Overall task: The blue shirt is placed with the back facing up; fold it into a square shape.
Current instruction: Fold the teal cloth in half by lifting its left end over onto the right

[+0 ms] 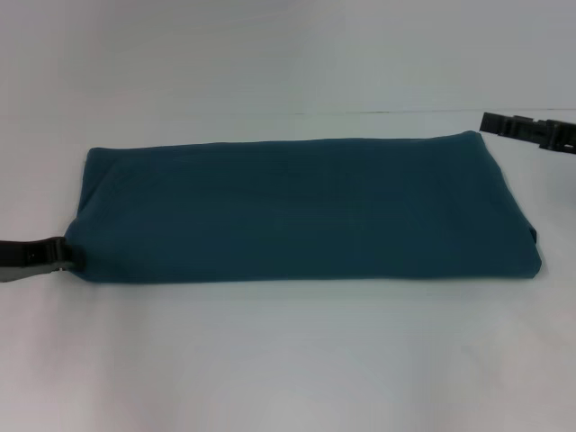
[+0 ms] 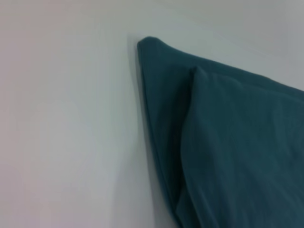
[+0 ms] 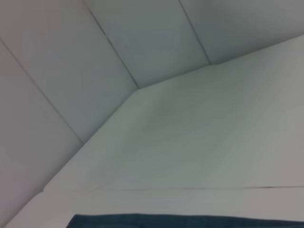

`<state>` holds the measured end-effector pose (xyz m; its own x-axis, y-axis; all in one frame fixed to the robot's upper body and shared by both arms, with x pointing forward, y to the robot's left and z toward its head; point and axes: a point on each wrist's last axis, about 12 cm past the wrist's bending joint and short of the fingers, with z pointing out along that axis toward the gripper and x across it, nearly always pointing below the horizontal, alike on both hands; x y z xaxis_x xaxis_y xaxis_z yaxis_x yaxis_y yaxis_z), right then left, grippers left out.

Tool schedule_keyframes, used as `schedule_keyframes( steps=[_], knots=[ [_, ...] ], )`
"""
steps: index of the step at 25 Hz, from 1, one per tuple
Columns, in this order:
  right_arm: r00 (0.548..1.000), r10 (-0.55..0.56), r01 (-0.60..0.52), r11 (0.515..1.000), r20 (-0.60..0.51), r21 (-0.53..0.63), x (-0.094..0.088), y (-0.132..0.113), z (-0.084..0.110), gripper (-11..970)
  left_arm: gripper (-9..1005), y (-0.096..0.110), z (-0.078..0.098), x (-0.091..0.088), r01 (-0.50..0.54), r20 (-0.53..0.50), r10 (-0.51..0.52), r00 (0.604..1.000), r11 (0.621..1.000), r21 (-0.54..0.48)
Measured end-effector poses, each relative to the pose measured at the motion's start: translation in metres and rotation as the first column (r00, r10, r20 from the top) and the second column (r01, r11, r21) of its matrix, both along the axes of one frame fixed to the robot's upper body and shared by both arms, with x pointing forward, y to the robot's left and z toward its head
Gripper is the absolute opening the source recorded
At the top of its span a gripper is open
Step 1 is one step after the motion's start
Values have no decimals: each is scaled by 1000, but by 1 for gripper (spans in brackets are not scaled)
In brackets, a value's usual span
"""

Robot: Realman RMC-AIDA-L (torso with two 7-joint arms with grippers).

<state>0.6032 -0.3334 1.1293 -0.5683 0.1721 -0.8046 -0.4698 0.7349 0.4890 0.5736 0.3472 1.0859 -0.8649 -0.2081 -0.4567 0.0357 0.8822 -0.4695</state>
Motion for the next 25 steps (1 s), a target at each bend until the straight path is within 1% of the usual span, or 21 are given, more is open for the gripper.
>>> schedule_keyframes(
  steps=[4,11,15,17,19,22,25],
  knots=[
    [1000,20,-20,1000,-3,-17,2,8,-3,835,17,3,2,-1,-2,8,2,1000,1000,7],
    [999,33,-33,999,-9,-30,1,15,-8,723,16,16,4,-8,-33,14,32,999,999,24],
    [998,56,-56,998,-3,-34,1,24,-10,580,17,22,5,-12,-45,17,44,999,999,31],
    [997,77,-77,996,1,-43,3,32,-13,508,17,27,7,-13,-55,23,54,998,998,36],
    [995,102,-102,993,0,-56,5,43,-16,268,16,33,9,-16,-70,30,69,997,997,41],
    [989,147,-146,985,6,-88,11,68,-23,149,16,43,14,-20,-90,45,88,995,995,44],
    [983,182,-178,975,19,-134,18,96,-31,30,16,45,19,-24,-65,76,66,995,998,-4]
  ],
)
